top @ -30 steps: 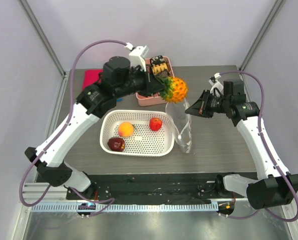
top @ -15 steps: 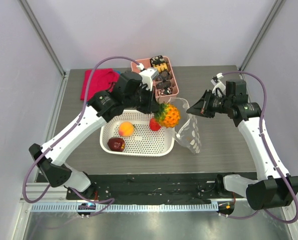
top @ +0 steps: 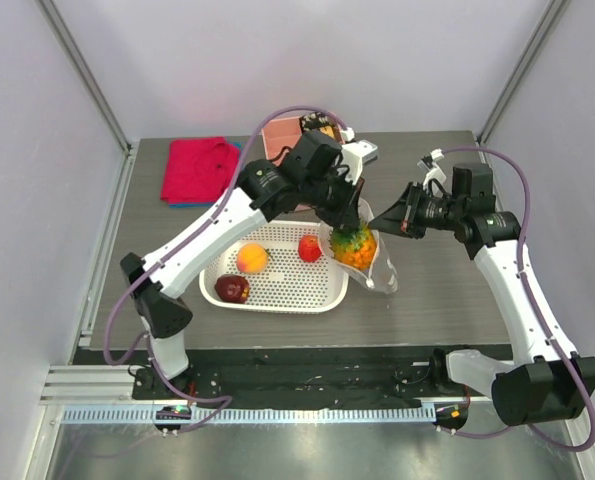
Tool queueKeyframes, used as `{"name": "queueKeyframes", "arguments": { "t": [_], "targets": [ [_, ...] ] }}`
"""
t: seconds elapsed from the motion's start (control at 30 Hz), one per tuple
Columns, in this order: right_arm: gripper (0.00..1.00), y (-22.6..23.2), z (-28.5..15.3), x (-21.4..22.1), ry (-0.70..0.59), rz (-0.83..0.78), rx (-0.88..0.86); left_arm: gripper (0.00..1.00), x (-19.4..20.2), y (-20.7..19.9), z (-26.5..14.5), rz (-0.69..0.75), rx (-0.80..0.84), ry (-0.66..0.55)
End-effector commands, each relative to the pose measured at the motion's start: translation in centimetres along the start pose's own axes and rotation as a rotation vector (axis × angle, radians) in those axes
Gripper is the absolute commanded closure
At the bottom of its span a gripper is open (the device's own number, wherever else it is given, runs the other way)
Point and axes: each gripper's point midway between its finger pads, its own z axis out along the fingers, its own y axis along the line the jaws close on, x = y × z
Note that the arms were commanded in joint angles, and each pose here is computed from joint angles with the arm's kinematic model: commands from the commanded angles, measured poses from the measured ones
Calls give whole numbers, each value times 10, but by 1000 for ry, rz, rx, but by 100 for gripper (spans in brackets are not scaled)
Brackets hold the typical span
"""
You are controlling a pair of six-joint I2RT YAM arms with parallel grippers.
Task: Place the food in the zip-top bag and seal the zipper
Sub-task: Place the fake fruit in the zipper food storage bag, then pick up the fake fruit from the bin.
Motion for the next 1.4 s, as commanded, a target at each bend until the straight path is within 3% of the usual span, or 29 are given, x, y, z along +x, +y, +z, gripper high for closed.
{"name": "queueKeyframes", "arguments": {
  "t": [0.0,0.2,0.33,0.43,0.47,0.57,0.6,0.63,0.7,0.87,1.0,1.13,1.3,1.37],
  "targets": [
    [99,29,-11,1,-9,-85,-108,100,10,-24,1,26,157,89],
    [99,36,-14,7,5,-98,-150,98,13,-36,8,-11,286,122],
    [99,39,-16,9,6,-108,-169,88,10,-50,5,-72,466,142],
    [99,41,-18,10,3,-125,-175,82,12,-49,7,-90,481,158],
    [99,44,-20,11,-1,-137,-181,67,13,-48,7,-97,481,161],
    [99,42,-21,13,-7,-138,-174,41,2,-33,0,-110,427,113],
    [99,42,-22,14,-8,-137,-174,37,-2,-27,-3,-110,405,93],
    [99,41,-22,15,-11,-133,-168,26,-10,-16,-14,-119,379,55],
    [99,41,-23,16,-14,-130,-167,17,-21,-7,-23,-104,346,-9],
    [99,37,-23,10,-46,-133,-136,14,-26,13,-60,-97,214,-150],
    [99,34,-22,10,-51,-124,-122,9,-17,53,-64,-119,-28,-210],
    [99,32,-24,8,-73,-124,-103,7,10,90,-52,-152,-206,-122],
    [99,22,-31,8,-118,-117,-23,11,39,102,-27,-196,-220,35],
    [99,15,-36,5,-153,-120,28,13,45,109,-26,-198,-246,44]
  ]
}}
